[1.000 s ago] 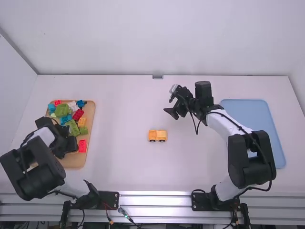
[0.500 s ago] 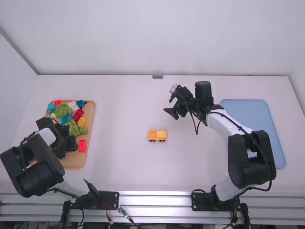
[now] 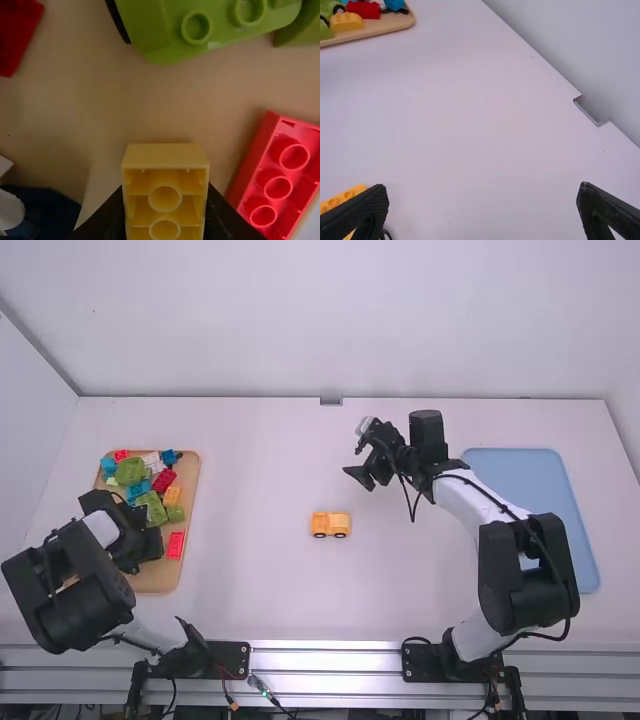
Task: Assemble lego blocks to make yellow taxi
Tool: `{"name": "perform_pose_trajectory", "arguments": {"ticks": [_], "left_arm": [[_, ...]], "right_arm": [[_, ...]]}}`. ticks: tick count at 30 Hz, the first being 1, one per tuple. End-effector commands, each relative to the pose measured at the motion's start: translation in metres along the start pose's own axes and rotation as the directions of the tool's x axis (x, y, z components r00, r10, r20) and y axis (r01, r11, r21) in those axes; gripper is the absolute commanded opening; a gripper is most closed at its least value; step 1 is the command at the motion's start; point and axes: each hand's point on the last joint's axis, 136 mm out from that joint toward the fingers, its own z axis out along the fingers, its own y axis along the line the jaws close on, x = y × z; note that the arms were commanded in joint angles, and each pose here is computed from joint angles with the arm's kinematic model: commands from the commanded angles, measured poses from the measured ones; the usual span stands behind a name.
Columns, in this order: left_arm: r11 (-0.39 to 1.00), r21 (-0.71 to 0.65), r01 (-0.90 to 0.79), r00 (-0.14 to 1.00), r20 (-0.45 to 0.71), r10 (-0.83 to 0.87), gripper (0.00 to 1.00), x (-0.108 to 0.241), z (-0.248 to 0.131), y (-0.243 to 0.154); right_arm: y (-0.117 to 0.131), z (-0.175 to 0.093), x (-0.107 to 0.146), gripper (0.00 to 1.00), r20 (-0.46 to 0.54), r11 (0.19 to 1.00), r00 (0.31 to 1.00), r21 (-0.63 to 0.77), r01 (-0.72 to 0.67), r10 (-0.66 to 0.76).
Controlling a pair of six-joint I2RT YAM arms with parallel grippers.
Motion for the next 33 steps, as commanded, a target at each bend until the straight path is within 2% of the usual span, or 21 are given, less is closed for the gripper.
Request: {"name": "perform_pose_trajectory", "arguments": {"ticks": [1, 5, 9, 14, 17, 20, 22, 23, 28, 33], "left_arm": [[1.000, 0.023, 0.014, 1.000, -0.004, -0.014, 0.27, 0.003, 0.003, -0.004], [0.999, 0.042, 0.016, 0.999, 0.033, -0.018, 0.15, -0.006, -0.002, -0.008], [0.997, 0.077, 0.005, 0.994, 0.105, -0.013, 0.22, -0.022, -0.022, -0.013], [0.971, 0.197, -0.138, 0.937, 0.342, 0.064, 0.15, -0.055, -0.073, -0.048], [0.890, 0.253, -0.379, 0.806, 0.562, 0.183, 0.12, -0.071, -0.117, -0.091], [0.775, 0.246, -0.582, 0.642, 0.723, 0.253, 0.15, -0.075, -0.153, -0.134], [0.708, 0.246, -0.662, 0.563, 0.786, 0.254, 0.18, -0.075, -0.167, -0.155], [0.635, 0.237, -0.735, 0.487, 0.836, 0.251, 0.18, -0.073, -0.178, -0.175], [0.327, 0.154, -0.933, 0.231, 0.950, 0.211, 0.18, -0.051, -0.206, -0.249], [0.167, 0.114, -0.979, 0.142, 0.976, 0.166, 0.15, -0.043, -0.216, -0.309]], "right_arm": [[-0.003, -0.001, -0.011, 0.99, 0.023, 1.000, 1.000, 0.001, -0.003, 0.003], [-0.007, -0.001, -0.017, 0.99, 0.047, 0.998, 0.997, 0.013, -0.057, 0.057], [-0.012, -0.002, -0.028, 0.99, 0.091, 0.994, 0.990, 0.024, -0.110, 0.108], [0.004, -0.006, -0.053, 0.99, 0.197, 0.992, 0.976, -0.096, -0.079, 0.097], [0.017, -0.011, -0.069, 0.99, 0.267, 0.982, 0.959, -0.182, -0.045, 0.093], [0.025, -0.018, -0.083, 0.99, 0.317, 0.966, 0.939, -0.253, -0.050, 0.132], [0.031, -0.022, -0.090, 0.99, 0.344, 0.955, 0.929, -0.296, -0.033, 0.138], [0.037, -0.025, -0.096, 0.99, 0.369, 0.942, 0.919, -0.335, -0.008, 0.139], [0.051, -0.034, -0.106, 0.99, 0.412, 0.895, 0.895, -0.444, 0.035, 0.169], [0.075, -0.051, -0.110, 0.99, 0.448, 0.818, 0.880, -0.558, 0.139, 0.156]]}}
